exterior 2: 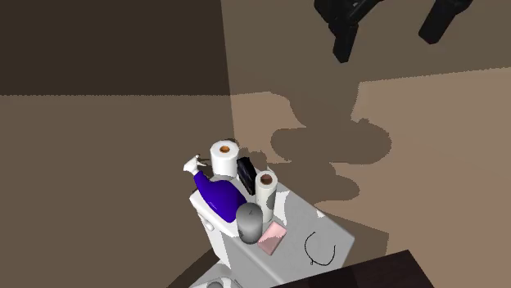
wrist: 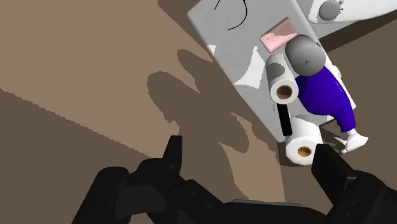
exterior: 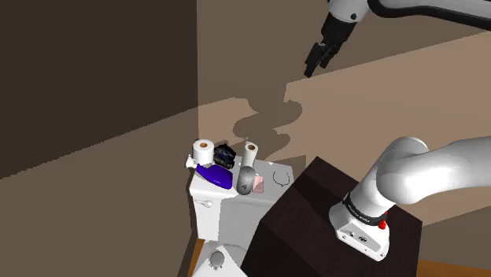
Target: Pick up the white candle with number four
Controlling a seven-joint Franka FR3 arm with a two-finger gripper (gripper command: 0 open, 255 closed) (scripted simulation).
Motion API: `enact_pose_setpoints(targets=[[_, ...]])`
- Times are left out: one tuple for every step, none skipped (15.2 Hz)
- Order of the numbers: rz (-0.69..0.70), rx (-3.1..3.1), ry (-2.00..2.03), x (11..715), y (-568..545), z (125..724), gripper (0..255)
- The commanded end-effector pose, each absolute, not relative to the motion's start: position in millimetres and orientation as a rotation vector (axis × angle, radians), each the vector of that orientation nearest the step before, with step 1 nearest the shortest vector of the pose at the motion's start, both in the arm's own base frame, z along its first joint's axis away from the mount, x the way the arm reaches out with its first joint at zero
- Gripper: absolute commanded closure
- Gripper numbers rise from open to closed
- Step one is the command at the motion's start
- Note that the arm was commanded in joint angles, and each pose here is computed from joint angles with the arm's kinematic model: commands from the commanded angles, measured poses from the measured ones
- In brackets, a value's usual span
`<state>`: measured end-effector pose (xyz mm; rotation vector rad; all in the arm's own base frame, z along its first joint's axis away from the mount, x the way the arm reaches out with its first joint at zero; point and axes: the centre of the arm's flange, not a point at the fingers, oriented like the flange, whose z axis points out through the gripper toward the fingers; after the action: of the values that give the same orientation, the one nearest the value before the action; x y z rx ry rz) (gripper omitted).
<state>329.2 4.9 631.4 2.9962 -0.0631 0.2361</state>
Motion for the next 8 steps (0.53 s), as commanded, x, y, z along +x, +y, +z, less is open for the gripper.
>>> enact_pose_setpoints(targets=[[0.236, 2.996, -0.063, 329.2, 4.9, 631.4, 0], [0.234, 2.995, -0.095, 329.5, 9.6, 618.9, 0], [0.232, 2.993, -0.127, 329.9, 14.2, 606.5, 0], [0.230, 2.992, -0.160, 330.3, 18.9, 594.0, 0], [0.228, 2.989, -0.192, 330.9, 23.5, 581.6, 0], [0.226, 2.987, -0.224, 331.6, 28.2, 569.1, 0], [0.224, 2.984, -0.256, 332.4, 32.8, 556.7, 0], [0.222, 2.981, -0.288, 333.3, 37.4, 544.3, 0]])
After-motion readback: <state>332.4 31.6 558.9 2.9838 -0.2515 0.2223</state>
